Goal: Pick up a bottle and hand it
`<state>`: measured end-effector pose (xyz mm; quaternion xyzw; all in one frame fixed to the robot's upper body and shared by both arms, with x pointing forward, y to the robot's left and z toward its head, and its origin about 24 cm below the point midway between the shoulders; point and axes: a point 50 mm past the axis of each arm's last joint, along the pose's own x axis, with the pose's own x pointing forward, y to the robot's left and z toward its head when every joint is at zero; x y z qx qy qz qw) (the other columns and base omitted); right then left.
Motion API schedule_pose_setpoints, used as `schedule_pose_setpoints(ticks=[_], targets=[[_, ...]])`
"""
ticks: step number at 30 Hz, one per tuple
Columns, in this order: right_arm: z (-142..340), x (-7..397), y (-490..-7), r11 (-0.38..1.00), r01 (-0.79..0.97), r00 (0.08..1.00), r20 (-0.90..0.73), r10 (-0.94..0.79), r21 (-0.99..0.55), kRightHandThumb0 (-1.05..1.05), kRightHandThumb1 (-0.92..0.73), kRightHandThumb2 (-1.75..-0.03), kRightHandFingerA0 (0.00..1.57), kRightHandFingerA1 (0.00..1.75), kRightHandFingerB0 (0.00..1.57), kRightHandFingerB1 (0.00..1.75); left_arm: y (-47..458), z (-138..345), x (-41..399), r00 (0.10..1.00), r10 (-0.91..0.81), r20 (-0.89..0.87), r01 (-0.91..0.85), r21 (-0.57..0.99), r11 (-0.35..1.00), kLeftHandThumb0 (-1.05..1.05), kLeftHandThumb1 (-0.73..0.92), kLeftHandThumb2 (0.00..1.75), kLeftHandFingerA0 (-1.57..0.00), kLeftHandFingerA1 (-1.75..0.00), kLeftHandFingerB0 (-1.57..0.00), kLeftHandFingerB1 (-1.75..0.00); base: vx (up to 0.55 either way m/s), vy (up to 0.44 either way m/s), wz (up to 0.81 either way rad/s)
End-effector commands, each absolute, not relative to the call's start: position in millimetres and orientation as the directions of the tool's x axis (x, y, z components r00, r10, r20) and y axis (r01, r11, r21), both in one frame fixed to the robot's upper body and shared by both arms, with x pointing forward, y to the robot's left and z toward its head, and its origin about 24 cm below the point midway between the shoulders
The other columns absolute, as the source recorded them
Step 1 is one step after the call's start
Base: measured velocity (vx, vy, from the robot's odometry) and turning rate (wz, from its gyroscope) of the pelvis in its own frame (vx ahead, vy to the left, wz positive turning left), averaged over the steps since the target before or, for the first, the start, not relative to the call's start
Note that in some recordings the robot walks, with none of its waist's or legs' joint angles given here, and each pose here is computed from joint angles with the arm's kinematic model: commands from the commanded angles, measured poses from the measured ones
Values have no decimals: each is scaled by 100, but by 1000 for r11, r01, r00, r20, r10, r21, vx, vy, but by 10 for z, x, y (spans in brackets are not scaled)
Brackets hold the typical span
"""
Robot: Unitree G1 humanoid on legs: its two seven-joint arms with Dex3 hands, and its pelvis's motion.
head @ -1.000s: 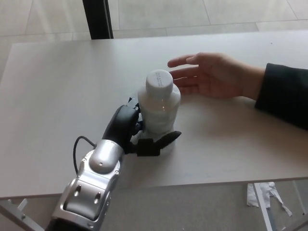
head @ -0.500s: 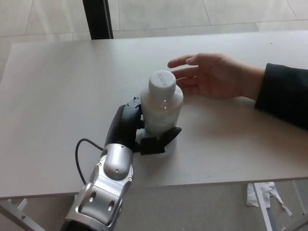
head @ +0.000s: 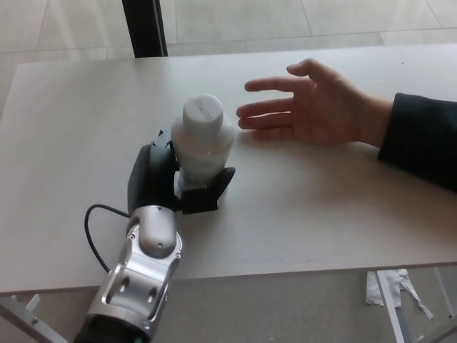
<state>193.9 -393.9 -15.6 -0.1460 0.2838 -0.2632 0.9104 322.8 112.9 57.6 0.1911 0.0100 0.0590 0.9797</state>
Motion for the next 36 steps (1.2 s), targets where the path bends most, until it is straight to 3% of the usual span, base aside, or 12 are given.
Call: schedule_pose_setpoints(ticks=[1,5,6,13,17,18,20,21,26,29,33,36], targets=[[-44,2055,-3945,808,415,714,-401,-574,-417,-59,-43,-90,103,92,42,66,1071,968,3445,994,72,88,-98,347,933,-10,48,117,-86,-175,-76,-161,0,0,0],[-34,2110,-3914,815,407,722,-400,-564,-414,-60,-59,-58,97,74,44,64,1017,1124,3530,997,18,69,-39,328,944,-16,52,109,-92,-175,-75,-162,0,0,0],[-33,2113,-3909,816,399,727,-398,-560,-418,-60,-44,-90,96,87,41,68,997,1155,3545,998,5,58,-23,317,948,-17,52,112,-93,-175,-76,-161,0,0,0],[-16,2151,-3897,821,393,734,-397,-552,-415,-59,-57,-59,111,143,42,69,708,1494,3708,997,-73,18,63,332,941,-17,51,107,-95,-173,-79,-150,0,0,0],[14,2246,-3829,829,383,752,-384,-536,-408,-61,-43,-90,100,89,42,68,511,1670,3764,994,-106,9,98,310,946,-16,55,102,-96,-174,-76,-142,0,0,0],[14,2251,-3826,833,389,752,-387,-533,-393,-60,-56,-58,109,96,44,64,463,1649,3754,994,-113,-6,110,301,947,-14,60,97,-91,-175,-67,-136,0,0,0],[10,2259,-3819,840,385,754,-394,-525,-383,-60,-57,-58,111,89,44,63,362,1571,3721,992,-121,-45,129,274,953,-13,60,100,-95,-175,-67,-137,0,0,0],[5,2269,-3803,841,379,758,-392,-522,-387,-61,-58,-58,114,128,45,63,346,1518,3713,992,-117,-55,127,280,951,-14,62,93,-93,-175,-68,-134,0,0,0],[-9,2320,-3726,857,363,774,-394,-496,-366,-57,-58,-58,117,111,45,56,319,1359,3744,989,-78,-129,109,259,960,-14,66,92,-87,-174,-68,-150,0,0,0],[-31,2358,-3646,869,353,785,-396,-477,-347,-60,-59,-58,114,100,44,58,332,1286,3777,983,-23,-184,71,260,963,-23,78,66,-79,-140,-54,-67,0,0,0],[-51,2409,-3539,875,321,798,-395,-456,-362,-59,-61,-58,119,136,42,57,333,982,3698,965,1,-263,37,140,990,-20,65,85,-89,-175,-63,-139,0,0,0],[-63,2422,-3500,882,311,808,-389,-442,-355,-61,-60,-58,118,134,43,54,327,724,3620,951,17,-308,40,179,983,-24,75,71,-83,-175,-59,-113,0,0,0]])
